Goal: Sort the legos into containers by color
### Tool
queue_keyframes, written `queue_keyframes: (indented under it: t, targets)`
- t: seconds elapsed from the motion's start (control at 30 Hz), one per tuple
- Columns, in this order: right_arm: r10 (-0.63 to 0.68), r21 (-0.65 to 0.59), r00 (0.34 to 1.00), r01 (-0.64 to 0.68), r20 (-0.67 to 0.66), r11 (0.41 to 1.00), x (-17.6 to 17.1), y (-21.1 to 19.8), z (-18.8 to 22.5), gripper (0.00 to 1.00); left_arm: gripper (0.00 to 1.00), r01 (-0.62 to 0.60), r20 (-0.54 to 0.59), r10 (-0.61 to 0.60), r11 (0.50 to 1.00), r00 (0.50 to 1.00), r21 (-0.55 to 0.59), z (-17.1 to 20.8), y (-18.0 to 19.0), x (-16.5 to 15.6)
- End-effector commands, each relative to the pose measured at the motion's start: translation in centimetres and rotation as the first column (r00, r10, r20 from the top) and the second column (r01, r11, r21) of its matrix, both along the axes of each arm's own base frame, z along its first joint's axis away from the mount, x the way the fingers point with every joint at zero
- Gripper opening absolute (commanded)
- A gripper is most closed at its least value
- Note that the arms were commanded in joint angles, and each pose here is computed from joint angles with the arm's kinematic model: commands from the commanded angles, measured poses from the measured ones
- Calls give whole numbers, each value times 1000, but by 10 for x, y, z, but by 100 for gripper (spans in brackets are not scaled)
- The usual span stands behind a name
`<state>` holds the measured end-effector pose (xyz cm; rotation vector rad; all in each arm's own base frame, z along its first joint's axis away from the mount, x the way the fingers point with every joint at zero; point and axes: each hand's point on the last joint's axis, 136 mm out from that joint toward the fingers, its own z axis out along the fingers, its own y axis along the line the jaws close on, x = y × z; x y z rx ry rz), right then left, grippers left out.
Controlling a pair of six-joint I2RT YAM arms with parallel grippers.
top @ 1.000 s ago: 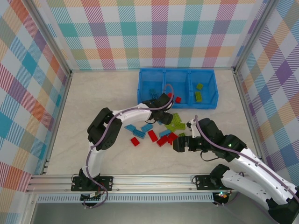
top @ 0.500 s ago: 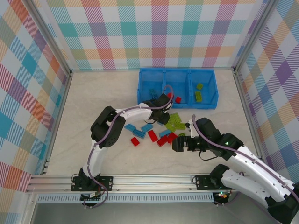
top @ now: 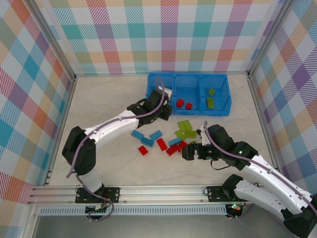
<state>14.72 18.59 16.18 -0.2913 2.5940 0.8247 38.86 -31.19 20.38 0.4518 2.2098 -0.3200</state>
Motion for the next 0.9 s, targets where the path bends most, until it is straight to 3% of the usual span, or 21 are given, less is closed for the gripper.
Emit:
queue_keyframes:
  t: [0.0,0.23,0.43,0.63,0.87]
  targets:
    - [-5,41,999,3,35,999,5,6,16,100,23,-180,57,179,984,982,15,-8,32,60]
    - [-7,41,999,5,47,999,4,3,21,100,29,-226,32,224,973,974,51,-31,22,126]
    - [-22,47,999,20,43,999,0,-1,24,100,60,-221,33,222,975,975,-11,-22,16,142]
    - [-44,21,999,44,30,999,4,-3,17,99,63,-116,83,129,982,988,-147,42,3,104]
    - [10,-10,999,-10,32,1000,9,29,13,96,63,19,200,32,969,979,-248,102,28,-18]
